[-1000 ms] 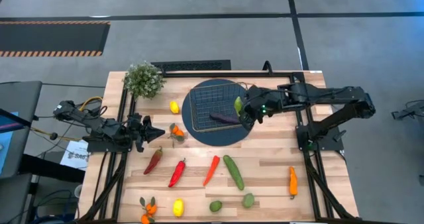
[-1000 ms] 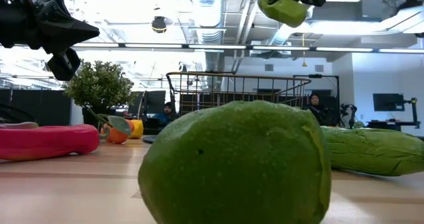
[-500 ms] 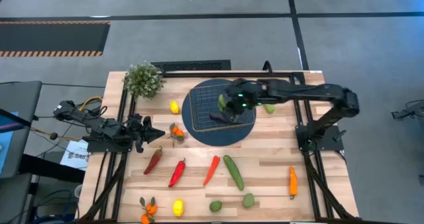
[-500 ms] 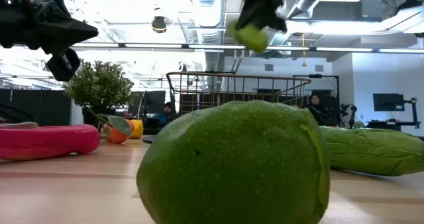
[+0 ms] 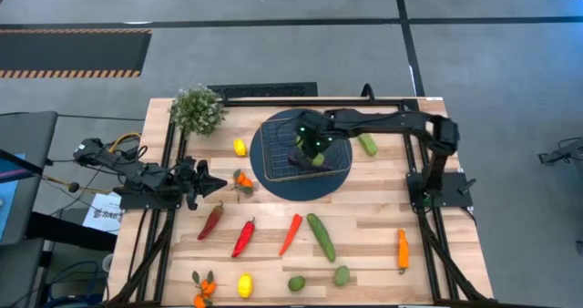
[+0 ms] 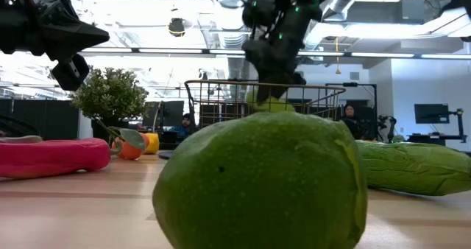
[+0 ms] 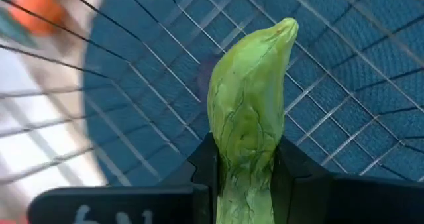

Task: Build produce basket
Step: Put the middle cucumber into the basket

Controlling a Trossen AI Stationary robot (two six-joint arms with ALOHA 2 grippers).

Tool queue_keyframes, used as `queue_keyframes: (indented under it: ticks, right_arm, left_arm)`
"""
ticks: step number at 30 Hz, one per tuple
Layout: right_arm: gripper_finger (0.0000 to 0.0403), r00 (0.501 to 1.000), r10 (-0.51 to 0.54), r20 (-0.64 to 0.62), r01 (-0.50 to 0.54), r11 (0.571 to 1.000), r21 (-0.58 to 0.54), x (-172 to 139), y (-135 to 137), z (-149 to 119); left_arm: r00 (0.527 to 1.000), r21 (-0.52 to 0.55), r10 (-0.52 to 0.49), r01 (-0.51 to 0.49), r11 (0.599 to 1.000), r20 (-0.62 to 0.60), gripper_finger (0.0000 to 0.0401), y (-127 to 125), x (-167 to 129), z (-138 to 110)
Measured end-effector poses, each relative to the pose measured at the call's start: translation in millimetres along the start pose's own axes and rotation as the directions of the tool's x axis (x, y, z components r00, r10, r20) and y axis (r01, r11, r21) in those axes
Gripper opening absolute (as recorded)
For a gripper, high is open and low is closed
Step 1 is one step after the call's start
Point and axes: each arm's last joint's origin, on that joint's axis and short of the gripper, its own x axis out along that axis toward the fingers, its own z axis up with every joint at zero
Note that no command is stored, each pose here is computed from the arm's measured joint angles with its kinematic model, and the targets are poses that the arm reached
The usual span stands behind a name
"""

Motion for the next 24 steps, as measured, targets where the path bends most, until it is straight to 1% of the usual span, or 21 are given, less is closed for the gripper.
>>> queue_keyframes:
  ticks: [2,7,12,19,24]
  right_arm:
    - [0.0082,0.999,-0.021,-0.041,0.02,0.999,-0.031,8.3,-3.8,-1.9]
    - [0.0082,0.994,-0.054,-0.097,0.042,0.992,-0.121,21.1,-6.9,-5.6]
    - [0.0082,0.993,-0.074,-0.097,0.055,0.982,-0.181,21.2,-7.3,-6.3]
    - [0.0082,0.992,-0.08,-0.094,0.061,0.98,-0.188,21.1,-7.6,-6.1]
    - [0.0119,0.992,-0.08,-0.097,0.062,0.983,-0.175,21.1,-6.8,-6.7]
  left_arm:
    - [1.0,0.0,-0.003,0.003,1.0,-0.002,0.0,0.0,0.0,-0.1]
    - [1.0,0.004,-0.005,0.005,1.0,-0.004,0.0,-0.1,0.0,-0.2]
    - [1.0,0.004,-0.005,0.005,1.0,-0.004,0.0,-0.1,0.0,-0.2]
    - [1.0,0.004,-0.004,0.004,1.0,-0.004,0.0,-0.1,0.0,-0.2]
    - [1.0,0.007,0.004,-0.004,1.0,-0.017,0.0,0.8,0.0,-1.4]
